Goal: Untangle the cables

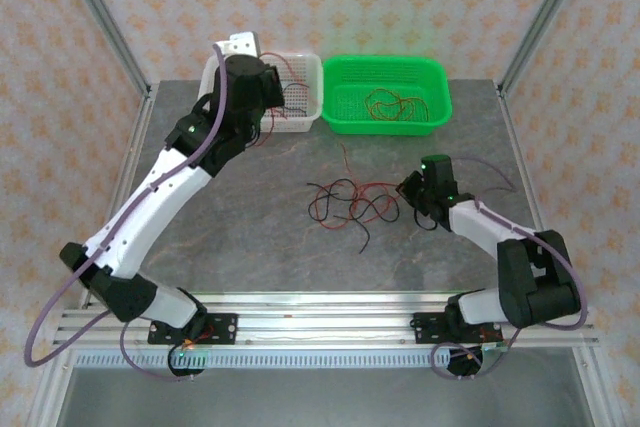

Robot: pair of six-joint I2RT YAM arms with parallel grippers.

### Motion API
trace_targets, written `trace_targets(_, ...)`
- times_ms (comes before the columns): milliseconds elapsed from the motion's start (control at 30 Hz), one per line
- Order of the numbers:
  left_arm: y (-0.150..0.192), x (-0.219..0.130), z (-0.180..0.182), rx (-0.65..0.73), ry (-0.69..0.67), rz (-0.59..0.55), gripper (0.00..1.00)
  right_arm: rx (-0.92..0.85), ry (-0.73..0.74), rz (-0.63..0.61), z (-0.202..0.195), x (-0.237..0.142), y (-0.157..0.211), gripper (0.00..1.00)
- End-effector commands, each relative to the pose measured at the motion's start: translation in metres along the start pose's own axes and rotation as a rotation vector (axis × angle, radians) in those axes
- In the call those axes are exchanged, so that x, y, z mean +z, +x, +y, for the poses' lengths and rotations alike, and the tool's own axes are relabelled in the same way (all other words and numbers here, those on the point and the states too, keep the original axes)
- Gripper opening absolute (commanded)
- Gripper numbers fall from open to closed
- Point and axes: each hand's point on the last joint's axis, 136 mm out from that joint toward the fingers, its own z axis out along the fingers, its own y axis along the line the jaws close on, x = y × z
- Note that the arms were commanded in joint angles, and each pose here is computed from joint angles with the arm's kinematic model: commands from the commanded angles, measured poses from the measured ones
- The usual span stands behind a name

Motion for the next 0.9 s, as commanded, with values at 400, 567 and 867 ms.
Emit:
trace_targets(400,-0.062,0.014,-0.03,0.029,0.072,-0.113,0.0,-0.07,0.167,-0.064,-0.049,-0.015,0.005,0.02)
trace_targets(567,-0.066,0.031,-0.066,-0.006,0.21,-0.148,0.0,-0.087,0.09,-0.056,-0.028,-0.03,0.003,0.38)
trace_targets(867,-0.058,0.083,-0.117,-0.036,0.35,-0.22,0.0,-0.1,-0.078,-0.078,0.007,-0.076,0.001,0.81)
